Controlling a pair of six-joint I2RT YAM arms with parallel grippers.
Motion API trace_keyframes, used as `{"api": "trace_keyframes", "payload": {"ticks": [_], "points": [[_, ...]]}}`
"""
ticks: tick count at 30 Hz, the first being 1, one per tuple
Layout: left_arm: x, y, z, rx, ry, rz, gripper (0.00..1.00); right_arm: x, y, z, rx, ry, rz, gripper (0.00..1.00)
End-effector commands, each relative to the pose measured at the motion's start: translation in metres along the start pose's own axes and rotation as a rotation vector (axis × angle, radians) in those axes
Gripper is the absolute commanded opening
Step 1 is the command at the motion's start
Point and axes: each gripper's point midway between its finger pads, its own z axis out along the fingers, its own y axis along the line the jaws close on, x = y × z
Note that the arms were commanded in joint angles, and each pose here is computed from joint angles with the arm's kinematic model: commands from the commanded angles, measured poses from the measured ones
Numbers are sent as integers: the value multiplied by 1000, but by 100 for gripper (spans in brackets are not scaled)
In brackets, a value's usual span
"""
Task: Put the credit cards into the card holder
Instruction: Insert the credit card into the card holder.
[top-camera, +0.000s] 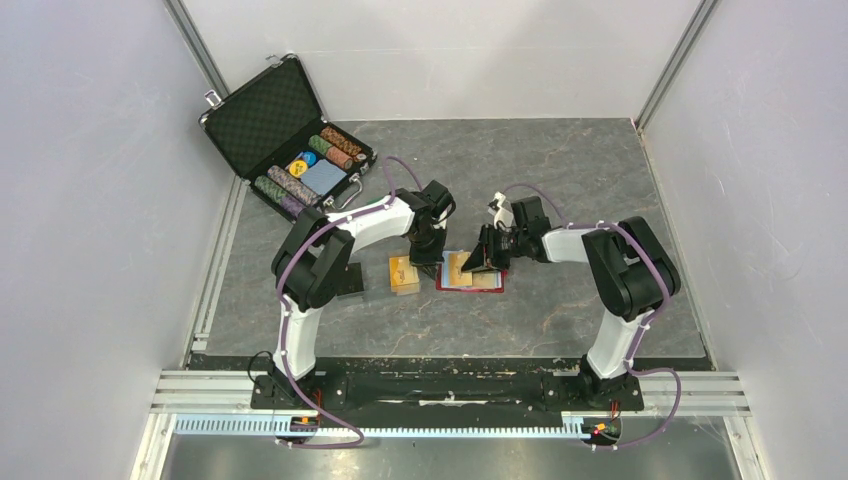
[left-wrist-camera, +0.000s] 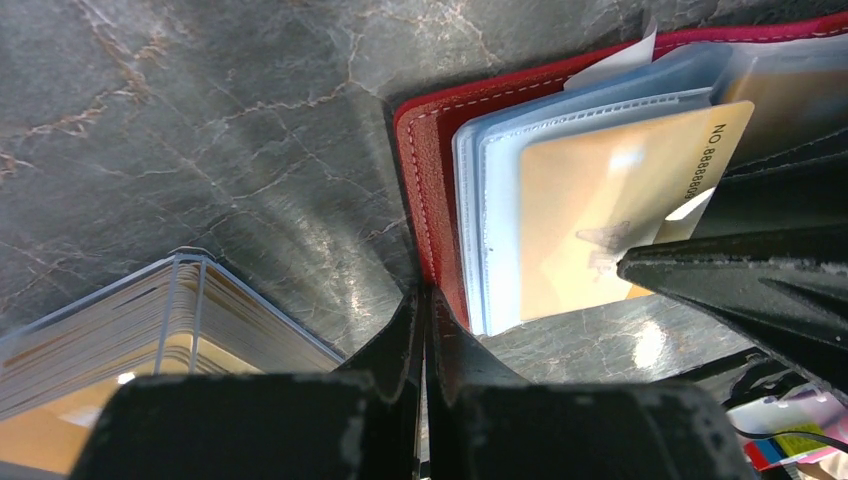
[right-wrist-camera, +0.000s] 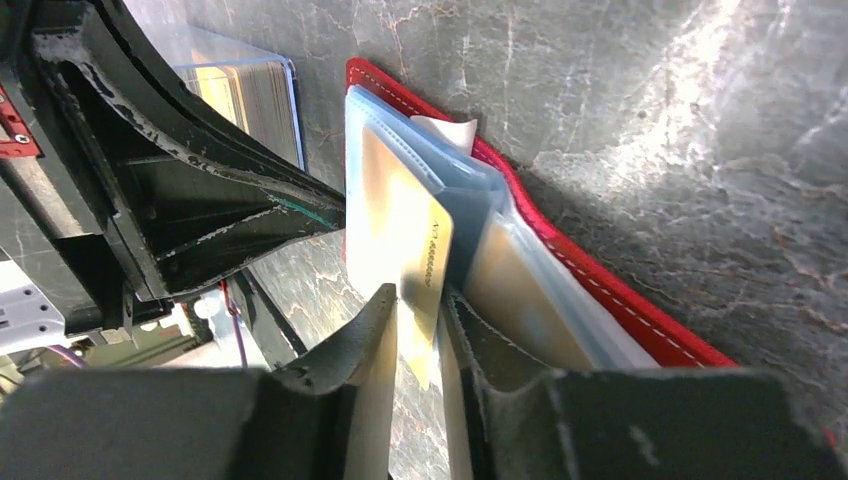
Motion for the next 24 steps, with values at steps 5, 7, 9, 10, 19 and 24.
{"api": "trace_keyframes", "payload": {"ticks": [5,7,9,10,19,24], "points": [[6,-2,21,5,33,55,2,-5,1,-13,124,27,-137,40],[6,-3,21,9,35,57,2,-7,4,-13,139,35,-156,46],[6,-4,21,10,35,56,2,-9,6,-14,152,40,-176,52],[6,-3,21,9,36,55,2,-10,7,-15,163,42,-185,54],[4,-7,19,20,31,56,2,-9,7,-18,191,59,-212,51],[4,-9,19,32,35,57,2,-1,13,-4,124,96,-183,33]]}}
